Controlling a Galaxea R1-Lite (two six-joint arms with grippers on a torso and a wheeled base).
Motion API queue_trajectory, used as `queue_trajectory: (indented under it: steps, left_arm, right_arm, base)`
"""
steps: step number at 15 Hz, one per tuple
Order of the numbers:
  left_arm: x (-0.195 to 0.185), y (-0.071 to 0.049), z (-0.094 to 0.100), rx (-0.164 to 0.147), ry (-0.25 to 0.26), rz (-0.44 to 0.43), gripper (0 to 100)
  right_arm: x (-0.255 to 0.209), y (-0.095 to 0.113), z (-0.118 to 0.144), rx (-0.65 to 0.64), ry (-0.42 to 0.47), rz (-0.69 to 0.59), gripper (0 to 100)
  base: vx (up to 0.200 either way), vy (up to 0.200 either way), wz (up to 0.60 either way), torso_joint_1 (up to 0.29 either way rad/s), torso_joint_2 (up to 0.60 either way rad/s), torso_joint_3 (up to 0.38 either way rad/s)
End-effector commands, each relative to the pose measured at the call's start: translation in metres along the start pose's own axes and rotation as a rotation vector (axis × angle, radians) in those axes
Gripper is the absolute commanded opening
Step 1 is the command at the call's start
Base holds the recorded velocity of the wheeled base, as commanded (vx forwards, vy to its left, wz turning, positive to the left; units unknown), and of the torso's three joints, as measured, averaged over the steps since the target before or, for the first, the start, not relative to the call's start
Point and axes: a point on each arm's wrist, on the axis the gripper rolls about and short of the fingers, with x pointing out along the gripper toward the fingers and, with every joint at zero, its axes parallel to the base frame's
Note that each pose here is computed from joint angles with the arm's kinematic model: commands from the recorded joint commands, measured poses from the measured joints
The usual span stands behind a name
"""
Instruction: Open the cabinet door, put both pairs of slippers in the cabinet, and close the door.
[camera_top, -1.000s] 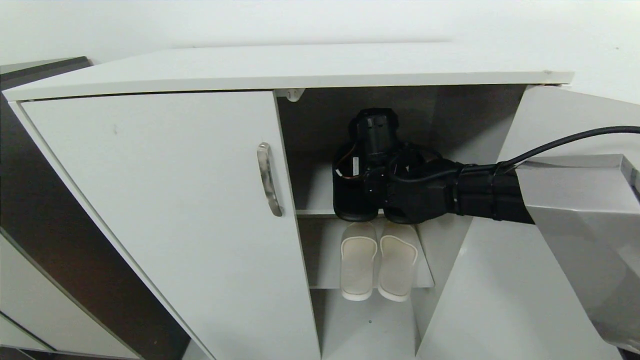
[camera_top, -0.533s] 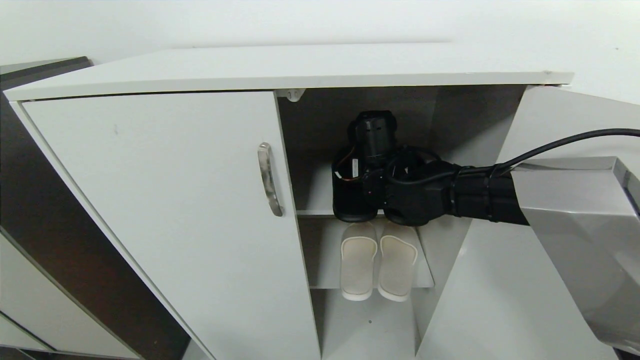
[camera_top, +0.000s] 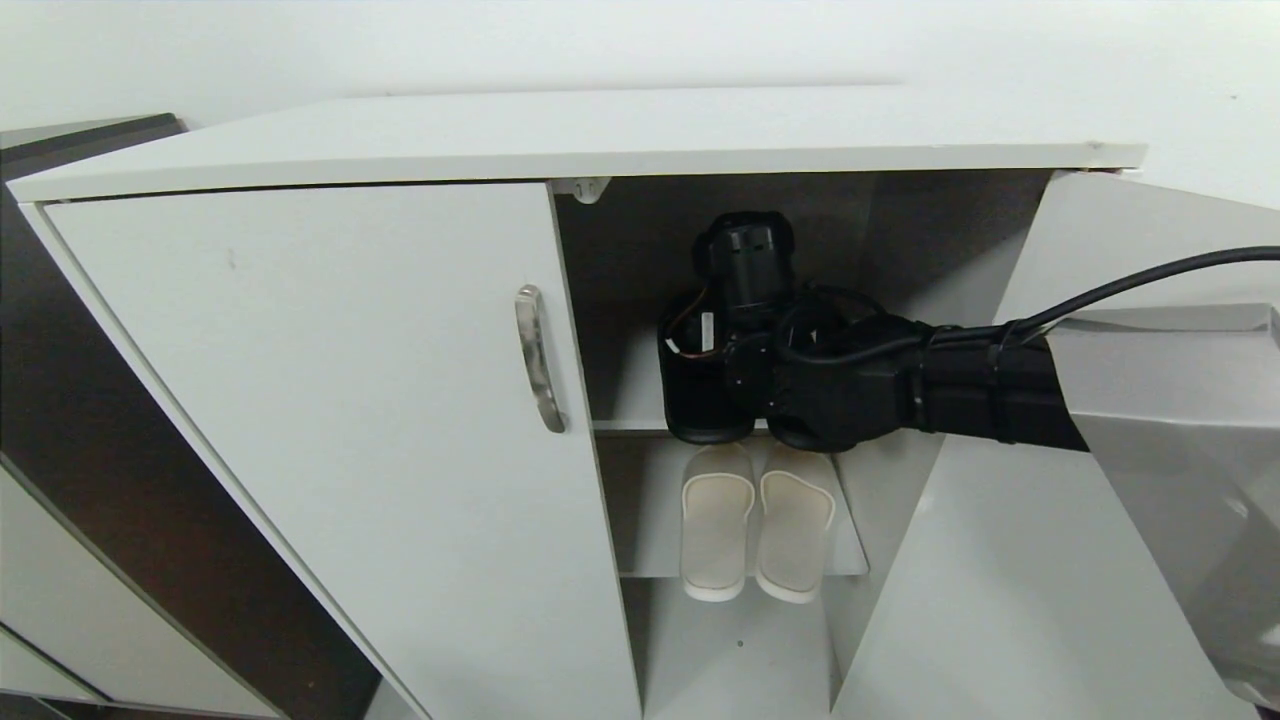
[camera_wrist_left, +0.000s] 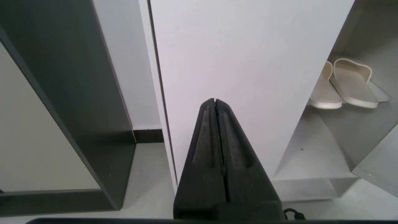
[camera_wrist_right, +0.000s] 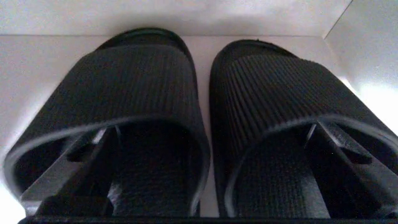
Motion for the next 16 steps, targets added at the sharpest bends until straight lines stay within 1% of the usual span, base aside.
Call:
queue_trajectory:
  steps: [1, 6, 9, 10, 13, 16]
  left_arm:
    - [0.0, 0.0, 0.0, 0.0, 0.0, 0.0, 0]
    - [0.0, 0.0, 0.0, 0.0, 0.0, 0.0, 0]
    - [0.0, 0.0, 0.0, 0.002, 0.0, 0.0, 0]
    - [0.0, 0.0, 0.0, 0.002, 0.0, 0.0, 0]
    - [0.0, 0.0, 0.0, 0.002, 0.0, 0.0, 0]
    - [0.0, 0.0, 0.0, 0.002, 0.0, 0.0, 0]
  right_arm:
    - [-0.009, -0.007, 0.008, 0.005, -0.003, 0.002, 100]
    - [-0.028, -0.01, 0.001, -0.004, 0.03, 0.025, 100]
    - [-0.049, -0.013, 0.004, 0.007, 0.037, 0.051, 100]
    - [-0.069, -0.013, 0.005, 0.019, 0.035, 0.081, 0]
    - [-0.104, -0.02, -0.001, 0.01, 0.031, 0.14, 0]
    - [-0.13, -0.034, -0.016, -0.013, 0.046, 0.177, 0]
  base:
    - [0.0, 0.0, 0.0, 0.0, 0.0, 0.0]
    - [0.0, 0.0, 0.0, 0.0, 0.0, 0.0]
    - [0.0, 0.0, 0.0, 0.0, 0.0, 0.0]
    - [0.0, 0.0, 0.0, 0.0, 0.0, 0.0]
    - [0.0, 0.0, 0.0, 0.0, 0.0, 0.0]
    - [0.0, 0.0, 0.0, 0.0, 0.0, 0.0]
